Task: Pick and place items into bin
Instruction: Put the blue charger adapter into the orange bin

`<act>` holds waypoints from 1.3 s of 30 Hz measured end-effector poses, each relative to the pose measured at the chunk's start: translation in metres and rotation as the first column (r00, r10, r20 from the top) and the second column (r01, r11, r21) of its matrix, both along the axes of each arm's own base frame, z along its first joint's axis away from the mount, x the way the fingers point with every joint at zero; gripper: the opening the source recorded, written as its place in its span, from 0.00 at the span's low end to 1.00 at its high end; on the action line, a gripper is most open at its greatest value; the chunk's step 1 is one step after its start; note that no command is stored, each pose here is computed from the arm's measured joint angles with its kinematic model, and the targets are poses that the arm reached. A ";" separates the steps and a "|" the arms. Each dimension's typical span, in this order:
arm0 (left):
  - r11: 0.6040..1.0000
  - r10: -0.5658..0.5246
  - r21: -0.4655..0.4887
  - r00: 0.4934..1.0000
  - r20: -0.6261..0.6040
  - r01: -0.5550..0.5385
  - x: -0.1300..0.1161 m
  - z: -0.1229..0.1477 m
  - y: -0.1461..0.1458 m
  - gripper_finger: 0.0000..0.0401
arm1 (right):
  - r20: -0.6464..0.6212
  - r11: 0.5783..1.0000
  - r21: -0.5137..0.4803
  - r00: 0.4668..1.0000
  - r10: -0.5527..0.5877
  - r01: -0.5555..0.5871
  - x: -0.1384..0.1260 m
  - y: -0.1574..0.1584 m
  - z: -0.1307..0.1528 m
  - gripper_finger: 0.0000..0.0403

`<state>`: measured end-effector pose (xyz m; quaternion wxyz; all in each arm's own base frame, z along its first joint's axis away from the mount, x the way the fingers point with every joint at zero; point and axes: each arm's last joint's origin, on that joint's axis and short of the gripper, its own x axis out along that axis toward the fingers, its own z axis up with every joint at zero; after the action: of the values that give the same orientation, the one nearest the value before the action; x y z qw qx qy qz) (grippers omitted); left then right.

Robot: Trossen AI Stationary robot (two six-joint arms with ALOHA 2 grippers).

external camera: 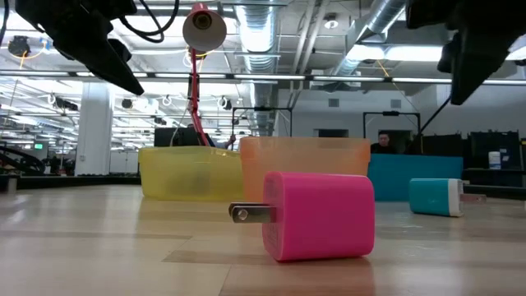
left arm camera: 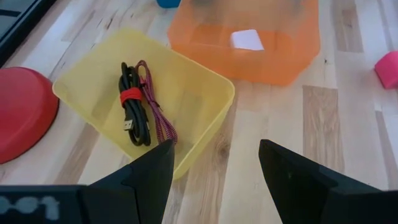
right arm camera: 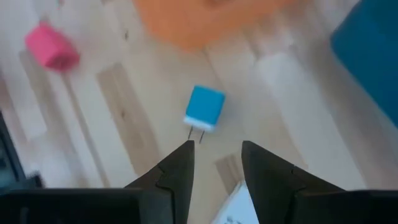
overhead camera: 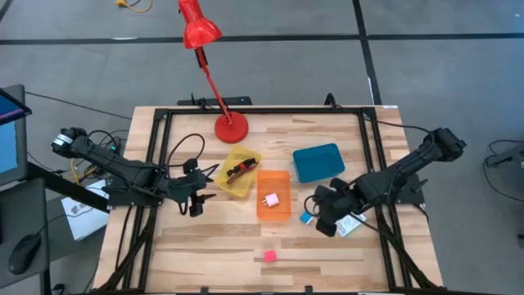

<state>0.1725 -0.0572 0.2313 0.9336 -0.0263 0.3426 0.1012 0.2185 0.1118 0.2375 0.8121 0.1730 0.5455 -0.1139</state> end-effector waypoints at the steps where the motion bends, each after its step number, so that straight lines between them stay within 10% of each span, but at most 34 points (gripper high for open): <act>1: 1.000 0.000 -0.001 1.000 0.001 0.000 0.000 0.000 0.000 0.56 | 0.012 1.000 -0.004 1.000 -0.008 0.009 0.001 0.000 0.000 0.33; 8: 1.000 -0.001 -0.001 1.000 0.001 0.001 0.000 0.000 0.000 0.56 | 0.054 0.999 0.003 0.998 0.038 -0.038 0.019 0.007 -0.012 0.46; 14: 1.000 -0.001 -0.003 1.000 0.001 0.001 0.000 0.000 0.000 0.56 | -0.060 0.985 0.019 0.983 -0.173 0.174 0.035 0.003 -0.042 0.58; 39: 1.000 -0.004 -0.003 1.000 0.005 0.004 0.001 0.000 0.000 0.56 | -0.276 0.988 0.039 0.952 -0.134 0.150 0.070 0.007 -0.081 0.51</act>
<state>0.1730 -0.0575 0.2317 0.9345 -0.0275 0.3407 0.0990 0.2889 0.1187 0.1568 0.7137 0.2186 0.6412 -0.1782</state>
